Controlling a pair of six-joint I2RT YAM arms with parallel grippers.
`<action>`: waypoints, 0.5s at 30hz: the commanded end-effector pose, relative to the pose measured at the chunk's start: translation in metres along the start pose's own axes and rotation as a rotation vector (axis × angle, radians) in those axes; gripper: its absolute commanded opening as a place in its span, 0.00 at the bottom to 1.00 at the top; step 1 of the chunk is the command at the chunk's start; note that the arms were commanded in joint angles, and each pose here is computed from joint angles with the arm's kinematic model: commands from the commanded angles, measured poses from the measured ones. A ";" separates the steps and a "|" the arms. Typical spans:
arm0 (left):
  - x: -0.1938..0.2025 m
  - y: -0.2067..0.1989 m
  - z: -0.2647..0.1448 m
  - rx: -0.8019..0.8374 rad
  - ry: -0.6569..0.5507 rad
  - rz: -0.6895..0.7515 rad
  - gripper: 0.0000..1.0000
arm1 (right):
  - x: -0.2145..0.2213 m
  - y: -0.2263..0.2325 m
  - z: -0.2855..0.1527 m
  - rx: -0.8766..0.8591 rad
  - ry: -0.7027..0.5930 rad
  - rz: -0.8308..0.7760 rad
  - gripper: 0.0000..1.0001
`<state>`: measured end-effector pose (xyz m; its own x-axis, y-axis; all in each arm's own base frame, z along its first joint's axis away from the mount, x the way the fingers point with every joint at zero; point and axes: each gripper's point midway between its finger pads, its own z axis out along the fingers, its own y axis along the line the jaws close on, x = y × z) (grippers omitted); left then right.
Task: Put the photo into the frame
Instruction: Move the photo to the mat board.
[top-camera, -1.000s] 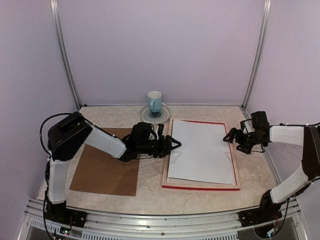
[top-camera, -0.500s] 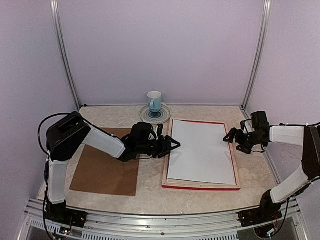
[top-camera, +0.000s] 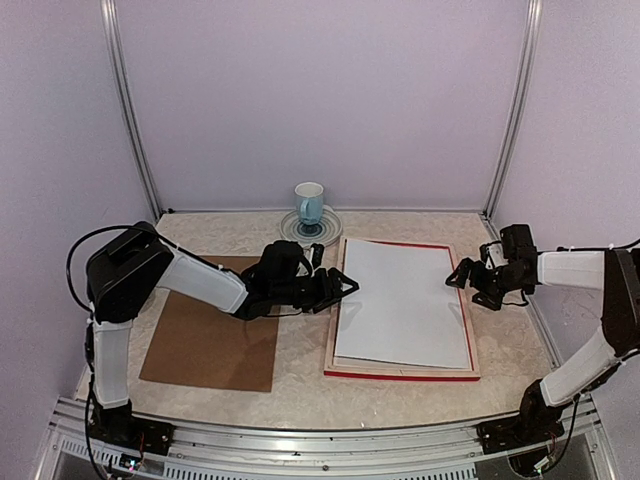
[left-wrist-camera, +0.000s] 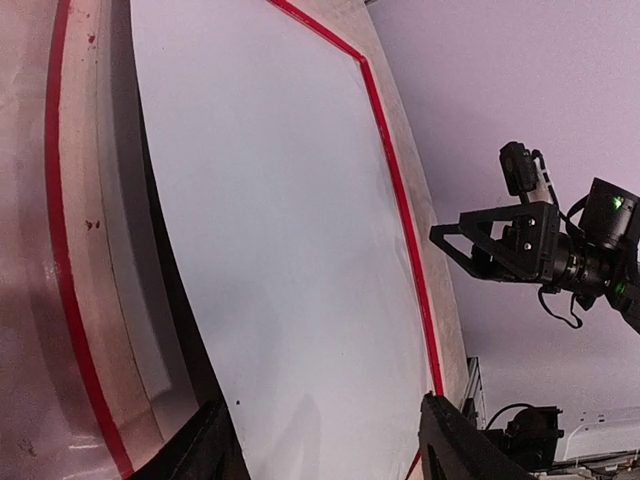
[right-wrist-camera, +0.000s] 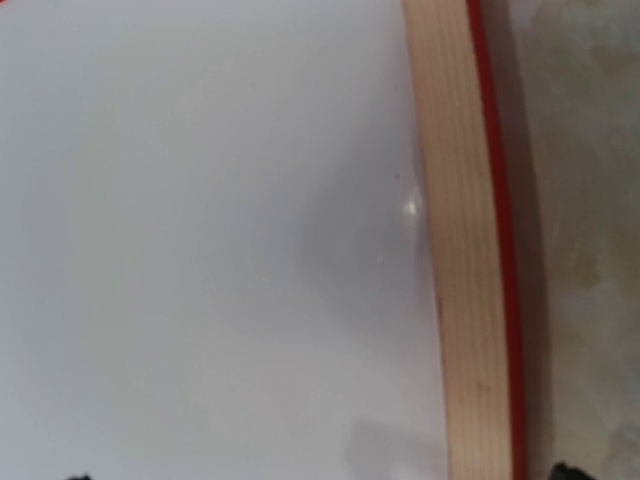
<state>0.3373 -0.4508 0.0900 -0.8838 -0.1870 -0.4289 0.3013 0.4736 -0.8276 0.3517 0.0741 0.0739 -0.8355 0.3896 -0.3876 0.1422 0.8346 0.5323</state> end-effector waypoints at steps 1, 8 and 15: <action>-0.012 -0.010 -0.011 -0.036 -0.040 0.055 0.65 | -0.003 -0.006 0.002 0.015 0.005 0.014 0.99; -0.021 -0.005 -0.019 -0.129 -0.074 0.098 0.67 | -0.005 -0.007 0.007 0.020 0.010 0.020 0.99; -0.022 0.016 -0.017 -0.239 -0.071 0.106 0.69 | -0.015 -0.005 0.014 0.017 0.008 0.027 0.99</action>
<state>0.3512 -0.4284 0.0954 -0.8350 -0.1978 -0.5134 0.2962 0.6248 -0.7224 0.3579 0.0742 0.0607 -0.8496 0.3930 -0.3516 0.1677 0.8335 0.5265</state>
